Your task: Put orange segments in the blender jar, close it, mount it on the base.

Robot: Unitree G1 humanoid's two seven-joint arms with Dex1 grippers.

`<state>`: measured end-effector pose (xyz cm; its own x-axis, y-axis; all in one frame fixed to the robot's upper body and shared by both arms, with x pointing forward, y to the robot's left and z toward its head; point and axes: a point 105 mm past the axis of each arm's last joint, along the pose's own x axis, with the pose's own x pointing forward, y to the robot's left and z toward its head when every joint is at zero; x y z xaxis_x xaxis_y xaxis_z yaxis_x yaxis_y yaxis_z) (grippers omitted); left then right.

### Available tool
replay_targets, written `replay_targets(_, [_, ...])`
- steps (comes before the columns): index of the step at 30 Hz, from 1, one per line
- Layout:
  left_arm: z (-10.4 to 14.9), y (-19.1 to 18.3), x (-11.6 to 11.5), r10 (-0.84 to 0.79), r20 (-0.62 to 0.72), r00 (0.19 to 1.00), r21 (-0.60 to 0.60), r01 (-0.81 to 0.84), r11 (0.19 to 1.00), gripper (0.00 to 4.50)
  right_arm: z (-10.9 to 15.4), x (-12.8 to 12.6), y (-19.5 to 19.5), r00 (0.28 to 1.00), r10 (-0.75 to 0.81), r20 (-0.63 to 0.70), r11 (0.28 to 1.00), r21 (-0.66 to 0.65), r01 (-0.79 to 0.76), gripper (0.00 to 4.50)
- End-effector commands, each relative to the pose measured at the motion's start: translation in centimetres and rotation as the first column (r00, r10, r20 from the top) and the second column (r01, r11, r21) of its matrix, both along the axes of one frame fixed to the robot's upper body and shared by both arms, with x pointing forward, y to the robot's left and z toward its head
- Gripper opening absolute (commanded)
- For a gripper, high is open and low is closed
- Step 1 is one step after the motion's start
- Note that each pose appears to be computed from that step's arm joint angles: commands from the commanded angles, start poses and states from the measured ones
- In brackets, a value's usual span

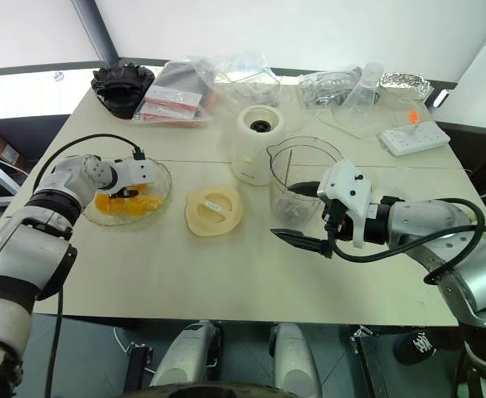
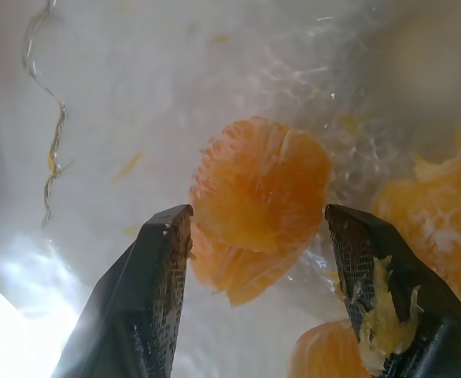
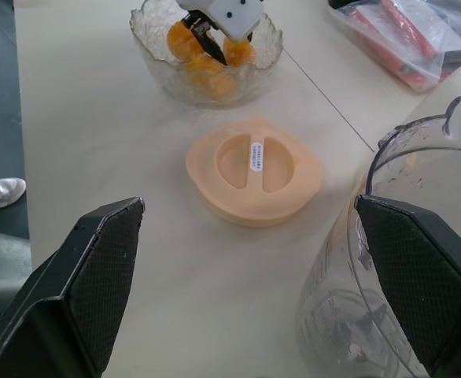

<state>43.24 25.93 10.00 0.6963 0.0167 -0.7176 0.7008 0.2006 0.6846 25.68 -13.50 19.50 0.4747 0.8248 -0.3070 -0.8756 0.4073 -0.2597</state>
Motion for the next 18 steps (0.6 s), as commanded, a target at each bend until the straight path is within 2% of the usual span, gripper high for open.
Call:
replay_targets(1, [-0.62, 1.13, -0.46, 0.056, -0.013, 0.998, -0.012, -0.056, 0.998, 2.81, 0.02, 0.10, -0.34, 1.000, -0.016, 0.007, 1.000, -0.017, 0.016, 4.50])
replay_targets(18, [-1.29, 0.81, -0.34, 0.078, -0.003, 0.997, -0.009, -0.078, 0.997, 2.81, 0.04, 0.22, -0.40, 1.000, -0.024, 0.016, 0.999, -0.022, 0.025, 4.50])
